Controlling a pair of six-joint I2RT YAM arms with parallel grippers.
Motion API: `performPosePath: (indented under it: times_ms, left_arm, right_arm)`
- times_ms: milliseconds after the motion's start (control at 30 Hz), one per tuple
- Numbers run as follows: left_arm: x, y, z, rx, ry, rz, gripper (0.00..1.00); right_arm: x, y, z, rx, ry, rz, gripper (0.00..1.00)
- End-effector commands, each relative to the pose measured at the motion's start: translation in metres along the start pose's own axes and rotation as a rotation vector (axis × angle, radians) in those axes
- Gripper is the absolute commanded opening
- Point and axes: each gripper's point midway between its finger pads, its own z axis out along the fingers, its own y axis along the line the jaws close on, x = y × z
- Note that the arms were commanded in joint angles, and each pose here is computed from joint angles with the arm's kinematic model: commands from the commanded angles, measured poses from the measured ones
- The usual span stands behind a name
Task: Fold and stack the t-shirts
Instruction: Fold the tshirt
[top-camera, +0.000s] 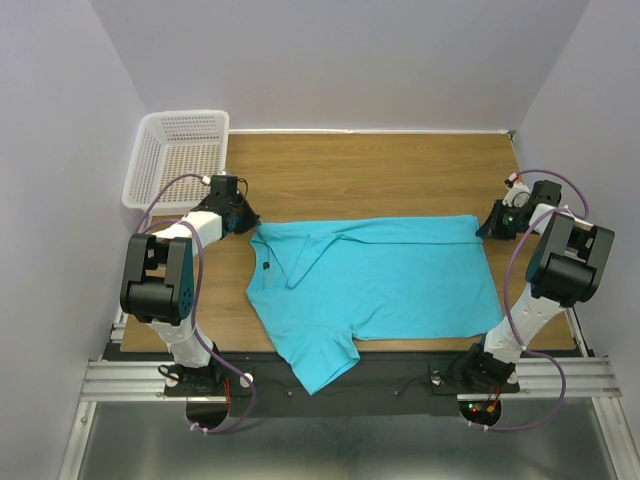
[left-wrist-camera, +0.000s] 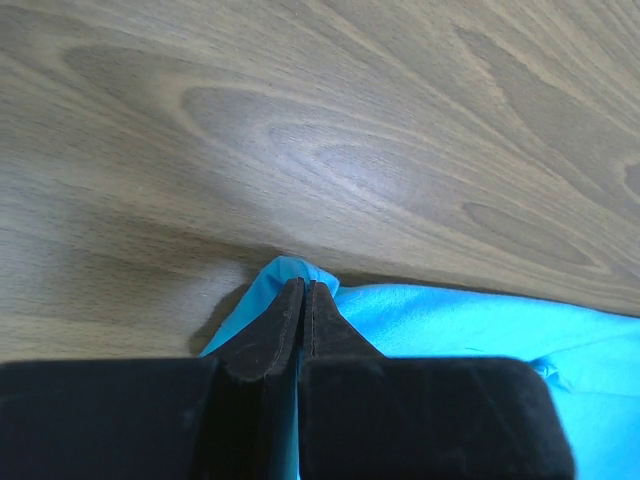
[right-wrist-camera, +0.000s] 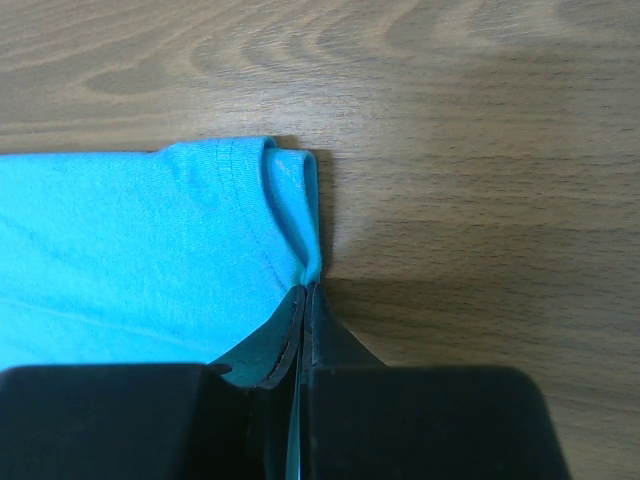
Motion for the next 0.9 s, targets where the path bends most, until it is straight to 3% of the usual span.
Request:
performPosePath:
  times_ms: [0,133,200,367,567,667,733,867]
  left_arm:
    - [-0.017,-0.006,-0.006,0.022,-0.052,-0.01,0.0]
    - [-0.024,-0.004,-0.009,0.014,-0.069,-0.006,0.1]
    - [-0.027,-0.003,-0.012,0.005,-0.082,0.002,0.24]
    - [-0.037,-0.002,-0.022,-0.001,-0.112,0.016,0.45]
    - [-0.042,-0.01,-0.037,0.035,-0.133,0.047,0.51]
    - [-0.037,-0.026,-0.052,0.133,-0.128,0.088,0.52]
    - [-0.023,-0.05,-0.065,0.288,-0.09,0.181,0.52]
    - [0.015,-0.078,-0.069,0.417,0.029,0.354,0.53]
  right_arm:
    - [0.027,-0.002,0.009,0.02,0.108,0.031,0.01]
    - [0.027,-0.001,0.009,0.02,0.106,0.033,0.01]
    - [0.028,-0.001,0.01,0.018,0.11,0.034,0.0]
    - [0.027,-0.001,0.01,0.017,0.109,0.035,0.01]
    - [0.027,-0.001,0.01,0.016,0.108,0.035,0.01]
    - [0.028,0.0,0.01,0.012,0.109,0.036,0.01]
    - [0.027,0.0,0.01,0.008,0.108,0.036,0.01]
    - [0.028,0.0,0.011,0.007,0.109,0.034,0.01]
